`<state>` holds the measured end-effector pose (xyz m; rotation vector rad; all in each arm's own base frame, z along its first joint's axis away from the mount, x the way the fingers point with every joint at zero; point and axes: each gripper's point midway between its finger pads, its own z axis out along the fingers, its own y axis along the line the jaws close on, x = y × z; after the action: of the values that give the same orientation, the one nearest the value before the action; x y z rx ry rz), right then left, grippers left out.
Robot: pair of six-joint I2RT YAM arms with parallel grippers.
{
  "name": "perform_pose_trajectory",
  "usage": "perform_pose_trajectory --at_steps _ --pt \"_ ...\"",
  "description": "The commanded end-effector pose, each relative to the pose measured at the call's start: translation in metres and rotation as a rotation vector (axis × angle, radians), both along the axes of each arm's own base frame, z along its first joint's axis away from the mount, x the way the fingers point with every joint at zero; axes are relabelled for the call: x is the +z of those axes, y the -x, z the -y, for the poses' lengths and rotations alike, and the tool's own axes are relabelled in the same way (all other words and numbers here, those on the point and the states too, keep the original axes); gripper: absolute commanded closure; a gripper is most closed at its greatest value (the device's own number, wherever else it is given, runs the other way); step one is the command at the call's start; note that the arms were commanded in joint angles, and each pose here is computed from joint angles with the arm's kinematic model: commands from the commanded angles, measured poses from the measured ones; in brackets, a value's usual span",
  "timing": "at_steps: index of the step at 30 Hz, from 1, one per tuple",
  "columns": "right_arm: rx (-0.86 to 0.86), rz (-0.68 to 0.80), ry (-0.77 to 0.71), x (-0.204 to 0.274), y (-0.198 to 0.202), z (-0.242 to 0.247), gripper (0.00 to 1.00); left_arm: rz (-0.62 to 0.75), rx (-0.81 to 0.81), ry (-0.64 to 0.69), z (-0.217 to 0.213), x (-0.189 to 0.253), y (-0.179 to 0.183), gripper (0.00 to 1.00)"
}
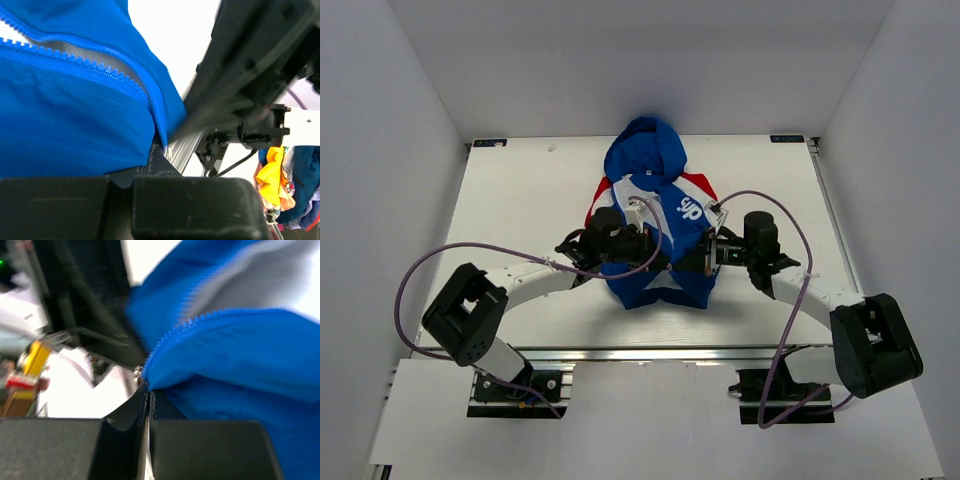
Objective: Zip up the jacket
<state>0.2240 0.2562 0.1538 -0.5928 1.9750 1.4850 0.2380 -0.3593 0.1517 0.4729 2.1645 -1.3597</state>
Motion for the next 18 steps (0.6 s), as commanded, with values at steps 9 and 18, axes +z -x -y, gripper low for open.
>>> perform_pose_trajectory --at_steps 9,18 --pt "-0.383 0.109 0.132 -0.006 -0.061 0.027 1.0 0.146 -0.079 0.074 -0.016 0.072 0.032 1.0" --pt "-0.058 0.515 -0.14 0.12 -0.006 0.005 1.0 0.136 0.055 0.016 -0.031 0.067 0.02 1.0"
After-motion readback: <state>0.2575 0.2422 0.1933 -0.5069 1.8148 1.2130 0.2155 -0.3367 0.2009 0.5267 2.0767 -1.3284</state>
